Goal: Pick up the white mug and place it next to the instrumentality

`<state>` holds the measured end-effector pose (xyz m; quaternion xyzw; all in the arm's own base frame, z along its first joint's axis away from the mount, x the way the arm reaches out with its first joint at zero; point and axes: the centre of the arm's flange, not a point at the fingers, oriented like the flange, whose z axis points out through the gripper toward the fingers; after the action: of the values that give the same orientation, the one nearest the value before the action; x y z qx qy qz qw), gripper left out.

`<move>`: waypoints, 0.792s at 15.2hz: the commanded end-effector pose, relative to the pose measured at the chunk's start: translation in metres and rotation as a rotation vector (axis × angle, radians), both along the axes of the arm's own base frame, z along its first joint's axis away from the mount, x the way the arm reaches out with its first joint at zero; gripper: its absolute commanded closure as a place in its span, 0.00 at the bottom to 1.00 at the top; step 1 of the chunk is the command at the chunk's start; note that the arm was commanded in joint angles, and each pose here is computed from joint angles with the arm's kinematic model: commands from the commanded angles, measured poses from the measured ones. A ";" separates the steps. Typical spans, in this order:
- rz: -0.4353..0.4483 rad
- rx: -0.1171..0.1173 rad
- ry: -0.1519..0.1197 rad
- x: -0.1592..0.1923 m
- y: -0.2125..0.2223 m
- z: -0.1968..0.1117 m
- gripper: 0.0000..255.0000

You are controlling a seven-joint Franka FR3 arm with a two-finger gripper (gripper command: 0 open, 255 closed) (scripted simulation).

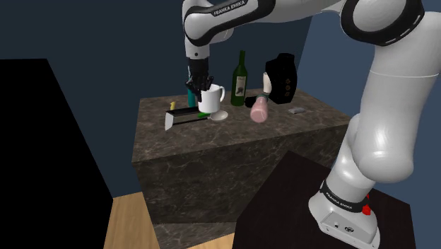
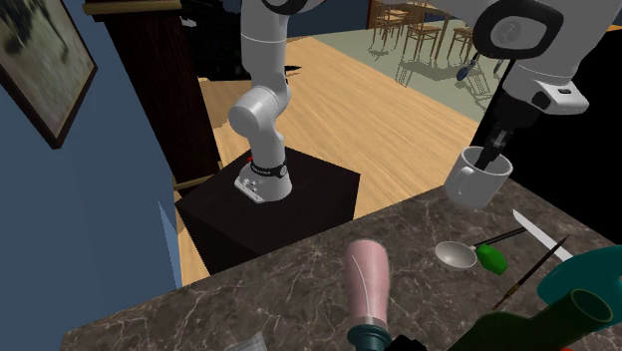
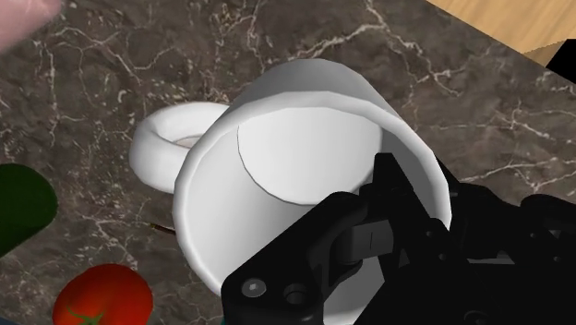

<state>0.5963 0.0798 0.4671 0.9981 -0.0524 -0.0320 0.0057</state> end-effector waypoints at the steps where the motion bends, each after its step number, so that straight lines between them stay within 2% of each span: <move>1: 0.000 0.000 -0.001 0.000 0.001 -0.010 1.00; 12: 0.000 0.000 -0.001 0.000 0.001 -0.068 1.00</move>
<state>0.5952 0.0807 0.4042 0.9981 -0.0524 -0.0320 0.0058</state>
